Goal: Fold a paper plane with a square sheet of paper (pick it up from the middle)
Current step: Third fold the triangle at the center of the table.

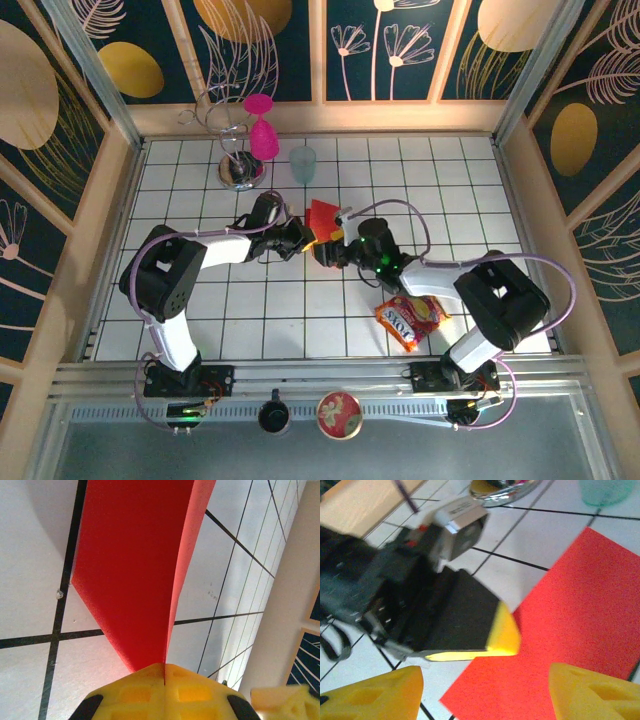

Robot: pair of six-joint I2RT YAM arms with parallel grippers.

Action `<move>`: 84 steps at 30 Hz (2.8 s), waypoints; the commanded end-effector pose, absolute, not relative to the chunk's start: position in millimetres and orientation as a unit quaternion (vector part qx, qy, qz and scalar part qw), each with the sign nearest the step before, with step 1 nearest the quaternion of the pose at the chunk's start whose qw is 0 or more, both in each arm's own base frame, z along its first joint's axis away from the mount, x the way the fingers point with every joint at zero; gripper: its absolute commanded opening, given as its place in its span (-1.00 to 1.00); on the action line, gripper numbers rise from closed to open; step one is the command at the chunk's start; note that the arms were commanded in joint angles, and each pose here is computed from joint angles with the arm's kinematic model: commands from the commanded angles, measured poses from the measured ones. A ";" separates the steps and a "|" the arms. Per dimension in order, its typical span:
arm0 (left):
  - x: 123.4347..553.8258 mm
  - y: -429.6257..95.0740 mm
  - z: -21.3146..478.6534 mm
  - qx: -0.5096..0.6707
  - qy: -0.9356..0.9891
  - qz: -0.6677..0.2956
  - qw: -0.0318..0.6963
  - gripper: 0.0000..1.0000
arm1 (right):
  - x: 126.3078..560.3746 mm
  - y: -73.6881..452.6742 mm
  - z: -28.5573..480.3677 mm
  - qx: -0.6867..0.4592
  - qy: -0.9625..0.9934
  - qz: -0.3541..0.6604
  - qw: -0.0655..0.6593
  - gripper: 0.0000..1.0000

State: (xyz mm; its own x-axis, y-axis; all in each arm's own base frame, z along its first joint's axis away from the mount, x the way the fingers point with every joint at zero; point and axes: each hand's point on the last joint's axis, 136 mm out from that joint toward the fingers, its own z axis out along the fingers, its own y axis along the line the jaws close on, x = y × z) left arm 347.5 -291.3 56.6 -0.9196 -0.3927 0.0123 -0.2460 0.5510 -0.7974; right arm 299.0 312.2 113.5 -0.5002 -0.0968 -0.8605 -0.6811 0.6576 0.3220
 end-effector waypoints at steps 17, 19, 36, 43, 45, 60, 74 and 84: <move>347.2 -291.8 61.5 -0.185 0.873 -0.446 0.076 -0.96 | 294.7 307.4 63.3 -0.404 0.735 0.115 0.533 0.22; 347.6 -291.5 61.7 -0.185 0.873 -0.445 0.076 -0.96 | 297.7 306.9 65.8 -0.398 0.731 0.105 0.544 0.18; 347.6 -290.6 62.8 -0.185 0.876 -0.440 0.077 -0.95 | 292.7 318.7 85.8 -0.404 0.707 0.130 0.566 -0.37; 345.9 -288.9 65.0 -0.185 0.876 -0.437 0.078 -0.89 | 289.9 329.6 83.4 -0.418 0.704 0.151 0.554 -0.60; 345.9 -288.4 66.6 -0.185 0.876 -0.437 0.080 -0.78 | 288.9 330.3 81.4 -0.420 0.705 0.153 0.551 -0.74; 368.0 -238.1 99.0 -0.156 0.906 -0.331 0.213 -0.29 | 249.7 335.3 68.0 -0.422 0.727 0.262 0.473 -1.00; 370.6 -293.8 52.2 -0.071 0.934 -0.320 0.139 -0.60 | 228.8 333.6 68.6 -0.382 0.744 0.345 0.427 -1.00; 363.5 -287.6 8.3 -0.069 0.955 -0.270 0.101 -0.78 | 236.6 331.0 63.4 -0.361 0.760 0.349 0.412 -1.00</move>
